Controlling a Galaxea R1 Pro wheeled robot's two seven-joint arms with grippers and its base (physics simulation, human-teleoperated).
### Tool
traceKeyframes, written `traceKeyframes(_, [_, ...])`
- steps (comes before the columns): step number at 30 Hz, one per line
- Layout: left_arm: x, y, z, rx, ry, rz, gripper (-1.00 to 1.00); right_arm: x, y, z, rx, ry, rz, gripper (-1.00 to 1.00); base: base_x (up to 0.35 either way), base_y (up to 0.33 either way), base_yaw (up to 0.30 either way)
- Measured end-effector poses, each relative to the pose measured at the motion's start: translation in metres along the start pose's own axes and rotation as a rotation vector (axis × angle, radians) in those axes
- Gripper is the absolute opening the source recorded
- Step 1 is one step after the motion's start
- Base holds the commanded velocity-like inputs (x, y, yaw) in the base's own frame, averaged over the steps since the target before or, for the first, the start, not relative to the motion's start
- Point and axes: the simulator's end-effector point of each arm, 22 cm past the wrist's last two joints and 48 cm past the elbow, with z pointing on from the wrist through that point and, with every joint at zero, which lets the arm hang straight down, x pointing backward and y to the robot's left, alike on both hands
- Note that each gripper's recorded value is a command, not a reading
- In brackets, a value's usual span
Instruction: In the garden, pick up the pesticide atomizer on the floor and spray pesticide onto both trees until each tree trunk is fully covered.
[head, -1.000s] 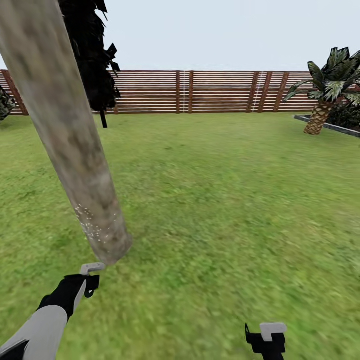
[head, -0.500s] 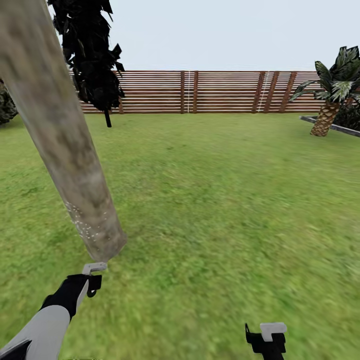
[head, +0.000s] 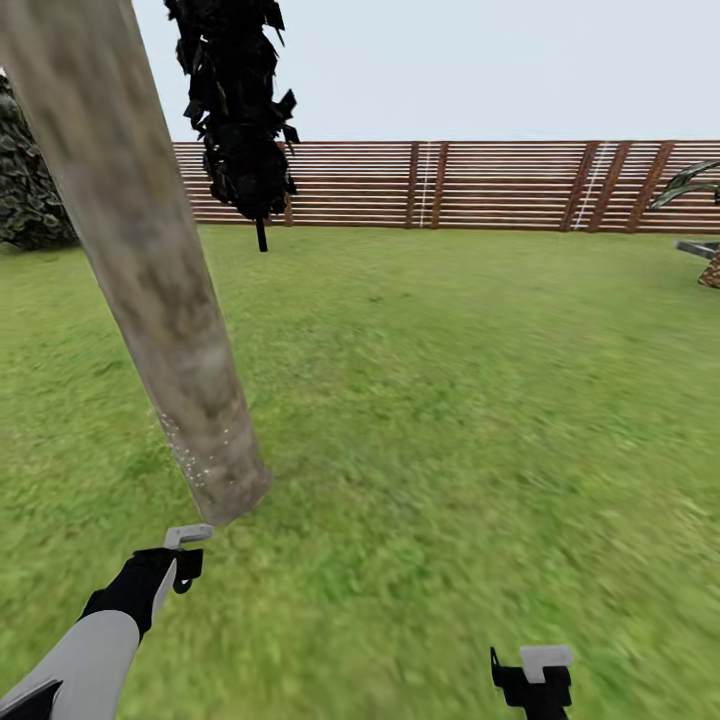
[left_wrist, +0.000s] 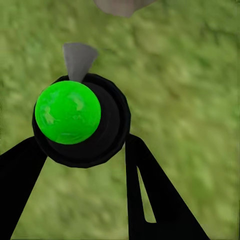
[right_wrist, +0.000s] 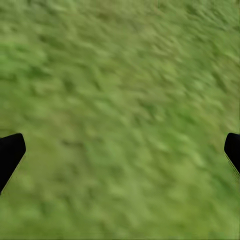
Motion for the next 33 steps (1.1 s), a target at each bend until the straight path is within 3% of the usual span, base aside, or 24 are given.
traceKeyframes(14, [-0.0003,0.0024,0.0000,-0.007,-0.001,-0.001,-1.00,0.0000,0.0001,0.0000,0.000,0.000,0.000,1.00,0.156,-0.237,0.269])
traceKeyframes(33, [-0.0003,0.0058,0.0001,-0.024,-0.001,0.001,-1.00,0.0005,-0.0010,0.0000,0.001,0.001,0.000,1.00,0.101,-0.261,0.019])
